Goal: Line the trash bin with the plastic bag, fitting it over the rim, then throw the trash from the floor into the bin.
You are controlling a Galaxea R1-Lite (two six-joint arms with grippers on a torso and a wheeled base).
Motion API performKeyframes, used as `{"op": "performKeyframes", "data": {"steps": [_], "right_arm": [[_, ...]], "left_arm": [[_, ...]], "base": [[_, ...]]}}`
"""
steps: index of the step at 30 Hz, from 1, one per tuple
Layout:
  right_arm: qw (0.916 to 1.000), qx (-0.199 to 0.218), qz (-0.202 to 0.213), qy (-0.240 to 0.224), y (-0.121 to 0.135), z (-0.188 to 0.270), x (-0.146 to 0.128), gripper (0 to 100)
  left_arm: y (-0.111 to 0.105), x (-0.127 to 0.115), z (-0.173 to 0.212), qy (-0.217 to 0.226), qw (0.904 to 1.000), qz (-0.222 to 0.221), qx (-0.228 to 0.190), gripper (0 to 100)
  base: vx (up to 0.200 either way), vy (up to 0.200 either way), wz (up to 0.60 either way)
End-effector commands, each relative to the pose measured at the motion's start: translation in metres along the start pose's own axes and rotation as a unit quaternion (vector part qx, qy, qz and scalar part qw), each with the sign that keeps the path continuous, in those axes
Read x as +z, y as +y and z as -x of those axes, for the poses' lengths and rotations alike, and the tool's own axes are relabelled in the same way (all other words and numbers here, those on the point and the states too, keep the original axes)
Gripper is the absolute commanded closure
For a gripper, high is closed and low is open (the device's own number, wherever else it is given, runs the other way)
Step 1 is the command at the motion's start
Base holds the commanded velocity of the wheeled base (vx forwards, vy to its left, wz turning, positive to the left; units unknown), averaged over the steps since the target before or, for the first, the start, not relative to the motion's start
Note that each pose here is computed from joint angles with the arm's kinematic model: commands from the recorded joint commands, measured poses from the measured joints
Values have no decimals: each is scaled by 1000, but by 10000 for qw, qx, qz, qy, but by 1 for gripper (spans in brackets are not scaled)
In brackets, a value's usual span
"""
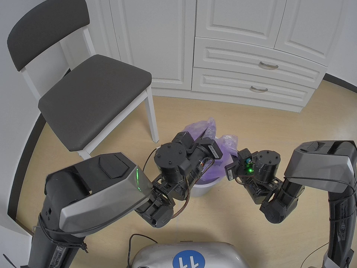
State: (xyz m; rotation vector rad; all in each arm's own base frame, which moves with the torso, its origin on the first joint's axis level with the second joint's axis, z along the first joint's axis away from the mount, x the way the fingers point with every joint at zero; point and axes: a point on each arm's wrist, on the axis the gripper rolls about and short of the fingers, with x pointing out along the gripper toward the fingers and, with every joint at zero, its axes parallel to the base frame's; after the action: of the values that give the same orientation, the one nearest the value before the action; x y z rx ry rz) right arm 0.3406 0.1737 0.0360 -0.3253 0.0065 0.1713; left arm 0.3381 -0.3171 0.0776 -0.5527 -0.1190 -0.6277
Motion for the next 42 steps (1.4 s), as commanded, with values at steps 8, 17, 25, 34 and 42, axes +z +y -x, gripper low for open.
{"op": "performKeyframes", "data": {"steps": [8, 17, 25, 34, 42], "right_arm": [[9998, -165, 14, 115, -6, -17, -24, 100], [9996, -249, 0, 105, -11, -21, -26, 100], [9995, -316, -11, 97, -13, -30, -33, 100], [9996, -275, -29, 75, -14, -33, -35, 100], [9995, -299, -130, 49, -12, -40, -41, 100]], "left_arm": [[25, -43, -7, 283, 9992, 269, -55, 100], [49, -50, -17, 158, 9994, 301, 90, 100], [72, -48, -33, 38, 9981, 542, 284, 100], [89, -62, -38, 163, 9963, 696, 477, 100], [99, -74, -41, 282, 9959, 670, 530, 100]], "base": [[0, 0, 0], [0, 0, 0], [0, 0, 0], [0, 0, 0], [0, 0, 0]]}}
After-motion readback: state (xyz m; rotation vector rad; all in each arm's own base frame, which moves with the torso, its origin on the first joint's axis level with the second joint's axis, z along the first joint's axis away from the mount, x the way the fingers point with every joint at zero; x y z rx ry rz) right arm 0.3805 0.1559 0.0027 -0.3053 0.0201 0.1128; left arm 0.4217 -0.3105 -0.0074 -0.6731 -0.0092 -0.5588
